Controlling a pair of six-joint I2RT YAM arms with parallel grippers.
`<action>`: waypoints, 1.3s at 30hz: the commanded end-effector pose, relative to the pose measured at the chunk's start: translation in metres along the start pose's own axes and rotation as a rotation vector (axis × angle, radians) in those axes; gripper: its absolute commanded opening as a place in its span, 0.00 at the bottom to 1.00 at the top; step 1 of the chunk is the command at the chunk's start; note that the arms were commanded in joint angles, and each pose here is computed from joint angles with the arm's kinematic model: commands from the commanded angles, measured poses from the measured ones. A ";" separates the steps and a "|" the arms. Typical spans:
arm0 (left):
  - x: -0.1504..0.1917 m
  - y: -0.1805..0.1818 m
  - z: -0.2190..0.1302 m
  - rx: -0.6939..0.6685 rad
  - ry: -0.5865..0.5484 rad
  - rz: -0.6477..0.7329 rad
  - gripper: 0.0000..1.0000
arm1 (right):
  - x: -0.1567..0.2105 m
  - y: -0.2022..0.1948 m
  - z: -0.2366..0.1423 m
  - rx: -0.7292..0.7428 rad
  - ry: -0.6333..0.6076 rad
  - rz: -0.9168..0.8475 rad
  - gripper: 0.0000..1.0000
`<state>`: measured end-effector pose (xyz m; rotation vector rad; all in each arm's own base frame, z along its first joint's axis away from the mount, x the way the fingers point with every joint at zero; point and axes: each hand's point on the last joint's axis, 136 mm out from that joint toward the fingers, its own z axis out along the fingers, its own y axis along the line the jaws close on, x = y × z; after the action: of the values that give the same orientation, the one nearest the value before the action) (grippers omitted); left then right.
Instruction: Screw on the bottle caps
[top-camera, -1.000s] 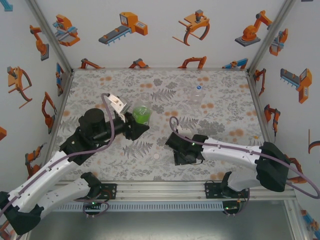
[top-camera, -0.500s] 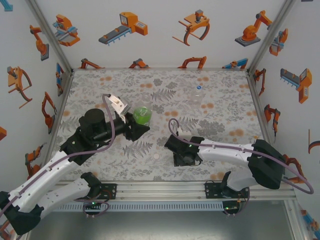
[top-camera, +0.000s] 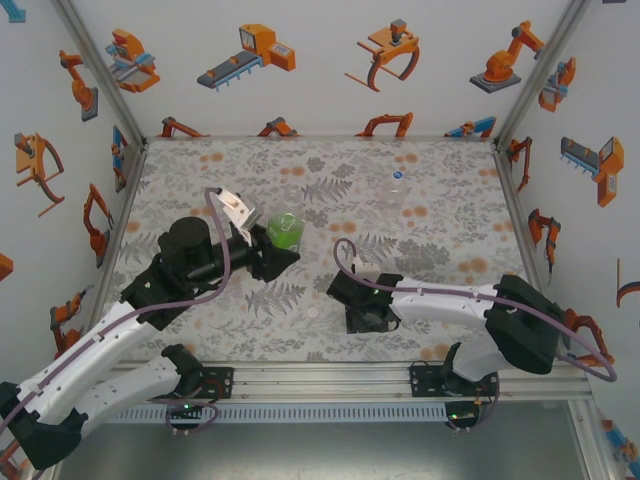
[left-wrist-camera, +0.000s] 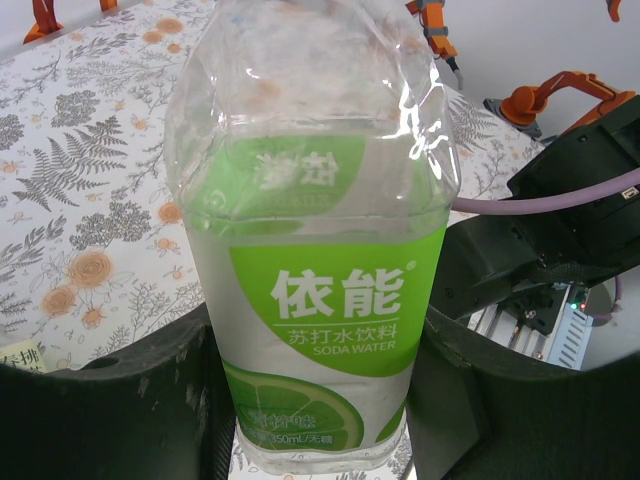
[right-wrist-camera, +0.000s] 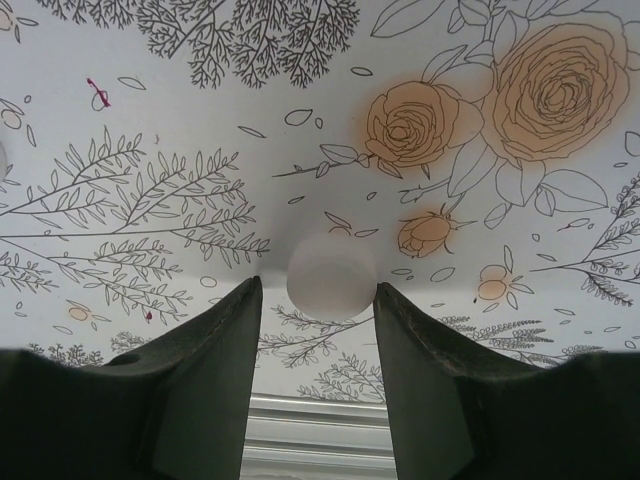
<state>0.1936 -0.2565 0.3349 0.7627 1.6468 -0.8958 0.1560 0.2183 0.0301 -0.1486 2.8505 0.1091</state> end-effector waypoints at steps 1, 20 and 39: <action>-0.010 -0.005 -0.001 0.026 -0.039 0.020 0.00 | -0.003 -0.005 0.004 0.018 -0.019 0.013 0.47; -0.011 -0.005 0.001 0.028 -0.039 0.018 0.00 | -0.003 -0.007 0.009 0.007 -0.006 0.024 0.40; -0.009 -0.004 0.002 0.025 -0.033 0.015 0.00 | -0.004 -0.005 0.009 0.005 -0.004 0.022 0.44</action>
<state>0.1951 -0.2588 0.3352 0.7641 1.6423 -0.8991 0.1636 0.2200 0.0284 -0.1147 2.8364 0.1433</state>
